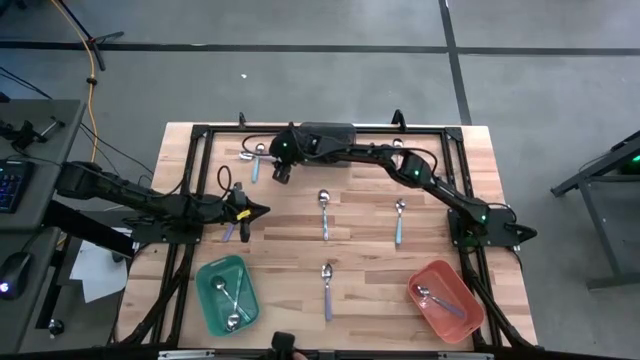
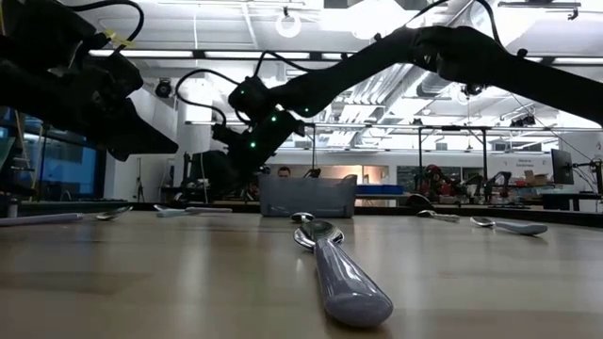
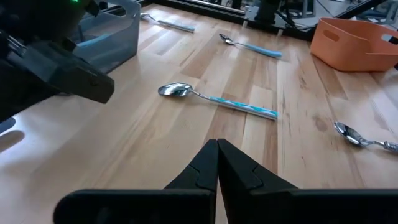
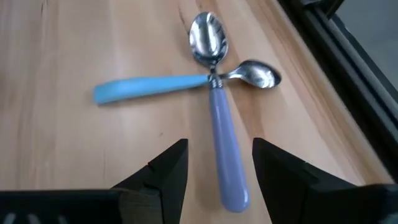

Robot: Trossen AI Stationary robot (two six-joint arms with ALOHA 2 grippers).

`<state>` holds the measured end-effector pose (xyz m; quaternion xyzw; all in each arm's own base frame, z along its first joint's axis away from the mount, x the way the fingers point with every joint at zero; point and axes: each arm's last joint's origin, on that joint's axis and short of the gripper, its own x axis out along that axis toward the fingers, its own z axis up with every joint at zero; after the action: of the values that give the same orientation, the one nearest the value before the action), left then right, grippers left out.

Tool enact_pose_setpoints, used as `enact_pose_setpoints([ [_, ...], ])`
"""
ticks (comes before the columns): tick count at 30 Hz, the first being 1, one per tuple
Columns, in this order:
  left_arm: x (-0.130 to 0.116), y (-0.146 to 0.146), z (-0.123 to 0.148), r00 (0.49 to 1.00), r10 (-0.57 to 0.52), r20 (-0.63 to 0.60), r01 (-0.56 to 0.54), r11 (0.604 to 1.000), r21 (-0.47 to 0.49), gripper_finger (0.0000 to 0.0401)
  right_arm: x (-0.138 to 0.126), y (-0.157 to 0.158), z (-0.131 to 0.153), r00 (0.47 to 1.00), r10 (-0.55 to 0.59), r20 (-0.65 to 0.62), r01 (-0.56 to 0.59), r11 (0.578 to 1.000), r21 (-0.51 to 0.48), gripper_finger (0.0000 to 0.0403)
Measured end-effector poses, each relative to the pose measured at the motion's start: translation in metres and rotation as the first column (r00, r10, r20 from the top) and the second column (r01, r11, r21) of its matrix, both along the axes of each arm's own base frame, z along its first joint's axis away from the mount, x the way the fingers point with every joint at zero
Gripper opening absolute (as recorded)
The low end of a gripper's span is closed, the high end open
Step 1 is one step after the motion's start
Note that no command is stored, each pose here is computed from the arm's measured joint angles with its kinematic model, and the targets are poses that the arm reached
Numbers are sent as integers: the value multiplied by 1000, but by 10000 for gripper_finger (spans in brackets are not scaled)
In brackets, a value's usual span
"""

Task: Sort silverware by color (type)
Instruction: Put the purple spoon into the orange bin

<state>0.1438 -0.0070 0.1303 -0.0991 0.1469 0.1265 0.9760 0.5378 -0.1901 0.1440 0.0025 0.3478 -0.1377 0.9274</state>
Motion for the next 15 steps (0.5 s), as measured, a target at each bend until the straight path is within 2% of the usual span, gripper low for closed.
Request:
enact_pose_setpoints([
  [10,0,0,0,1000,0,1,0,1000,-1,0,4,6,12,999,2,42,-2,1000,-2,163],
  [15,0,0,1,1000,0,16,0,1000,-1,0,5,6,13,998,3,59,-3,1000,-8,135],
])
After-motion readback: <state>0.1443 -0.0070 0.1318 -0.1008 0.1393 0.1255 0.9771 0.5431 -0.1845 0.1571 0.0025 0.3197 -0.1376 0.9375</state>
